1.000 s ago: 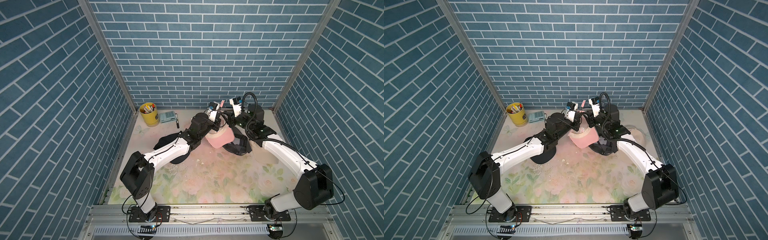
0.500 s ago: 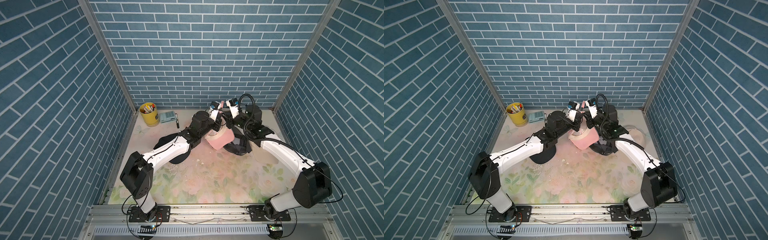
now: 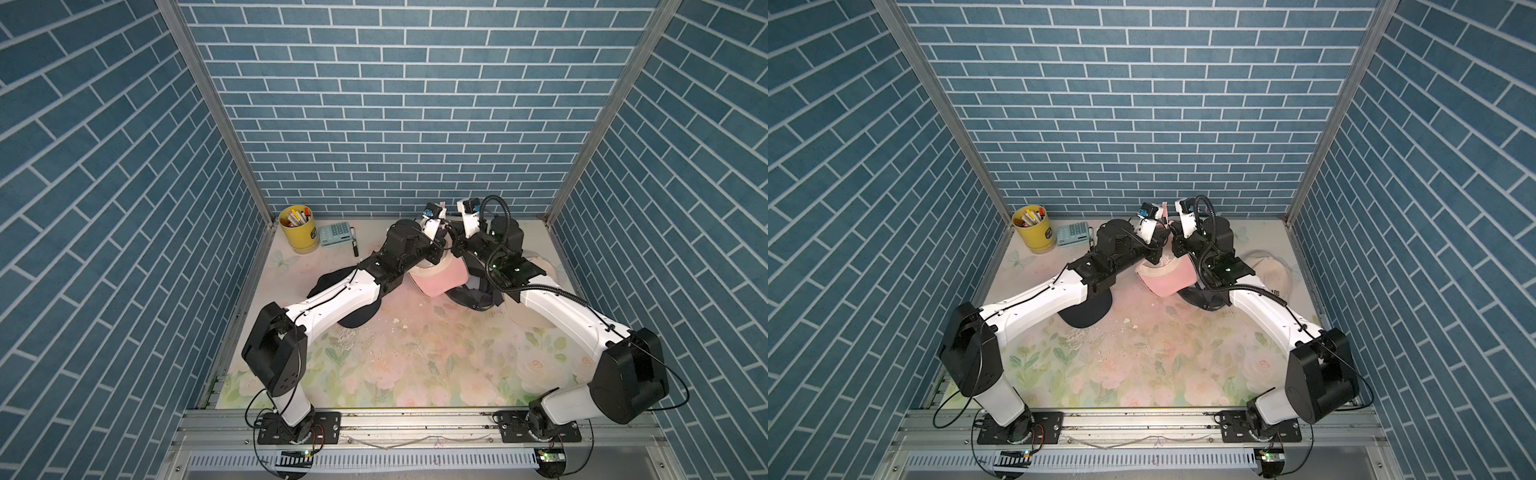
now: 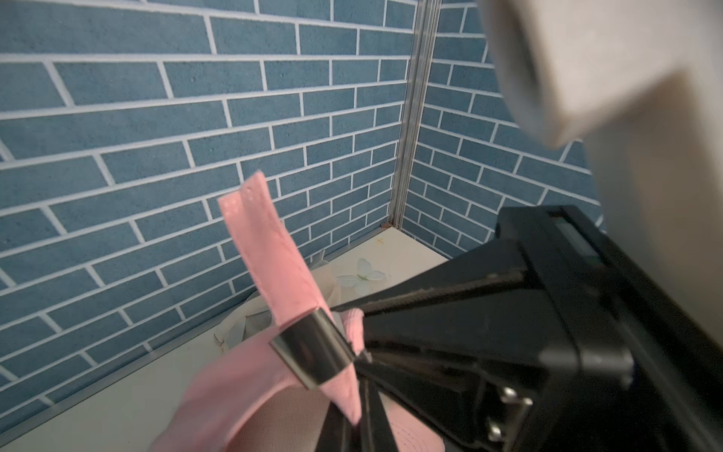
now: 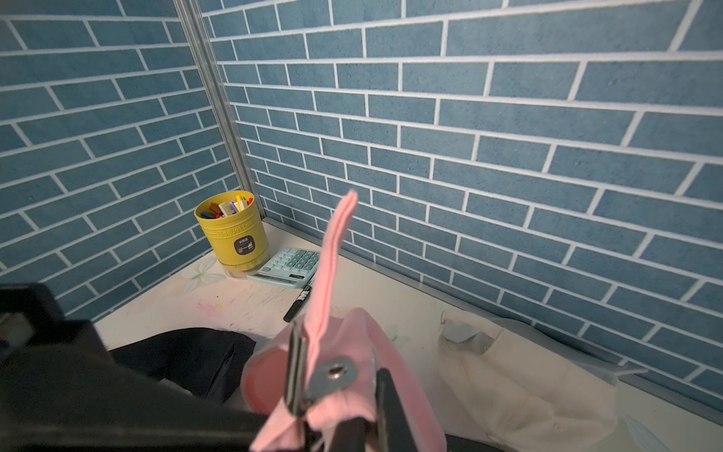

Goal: Open the adjustable buckle of the baseball cap
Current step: Pull the adjustable strap on the baseball cap.

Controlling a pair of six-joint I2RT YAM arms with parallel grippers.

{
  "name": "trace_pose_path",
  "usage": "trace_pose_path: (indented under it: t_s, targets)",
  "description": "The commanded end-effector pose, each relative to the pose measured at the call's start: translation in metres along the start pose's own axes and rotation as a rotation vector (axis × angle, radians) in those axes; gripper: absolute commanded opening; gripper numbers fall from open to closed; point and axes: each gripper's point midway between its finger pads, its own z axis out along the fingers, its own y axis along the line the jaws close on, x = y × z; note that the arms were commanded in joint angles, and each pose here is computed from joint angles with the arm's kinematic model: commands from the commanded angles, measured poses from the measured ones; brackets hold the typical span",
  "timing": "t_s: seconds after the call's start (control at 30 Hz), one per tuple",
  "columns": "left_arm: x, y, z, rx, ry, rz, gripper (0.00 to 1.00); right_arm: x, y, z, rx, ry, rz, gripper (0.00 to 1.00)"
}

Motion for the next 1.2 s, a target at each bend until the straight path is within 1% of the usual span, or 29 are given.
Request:
trace_pose_path:
  t_s: [0.0,0.1,0.17,0.3,0.37,0.4,0.43,0.53,0.63,0.7,0.83,0.97,1.17]
  targets:
    - [0.008,-0.012,0.004,0.045,0.041,-0.011,0.00,-0.042,-0.008,-0.014,0.048,-0.134,0.032,0.00]
    - [0.003,-0.013,0.002,0.054,0.026,-0.009,0.00,-0.039,0.001,-0.016,-0.002,-0.129,-0.032,0.00]
    - [-0.001,-0.014,-0.002,0.056,0.018,-0.001,0.00,-0.034,-0.003,-0.017,0.019,-0.117,-0.051,0.00]
    - [0.001,-0.018,-0.005,0.082,0.037,0.003,0.00,-0.036,-0.009,-0.018,0.037,-0.092,-0.021,0.00]
    - [0.002,-0.020,-0.004,0.091,0.041,0.007,0.00,-0.038,0.000,-0.018,-0.012,-0.102,-0.030,0.00]
    - [0.000,-0.020,-0.005,0.095,0.035,0.011,0.00,-0.036,0.006,-0.018,-0.050,-0.101,-0.049,0.08]
    - [-0.004,-0.022,-0.006,0.104,0.025,0.023,0.00,-0.033,0.015,-0.018,-0.097,-0.097,-0.094,0.14]
    - [-0.017,-0.026,-0.012,0.121,-0.003,0.065,0.00,-0.019,0.024,-0.021,-0.147,-0.064,-0.212,0.22]
    - [-0.027,-0.028,-0.018,0.128,-0.018,0.102,0.00,-0.007,0.033,-0.025,-0.200,-0.017,-0.322,0.27]
    - [-0.031,-0.027,-0.019,0.125,-0.019,0.116,0.00,-0.004,0.034,-0.026,-0.206,-0.011,-0.355,0.28]
    - [-0.035,-0.022,-0.021,0.104,-0.024,0.132,0.00,0.002,0.035,-0.027,-0.218,0.014,-0.393,0.37]
    - [-0.039,-0.015,-0.025,0.083,-0.040,0.124,0.00,0.008,0.033,-0.030,-0.206,0.040,-0.414,0.40]
    - [-0.046,-0.001,-0.031,0.050,-0.062,0.107,0.00,0.027,0.033,-0.039,-0.225,0.123,-0.486,0.40]
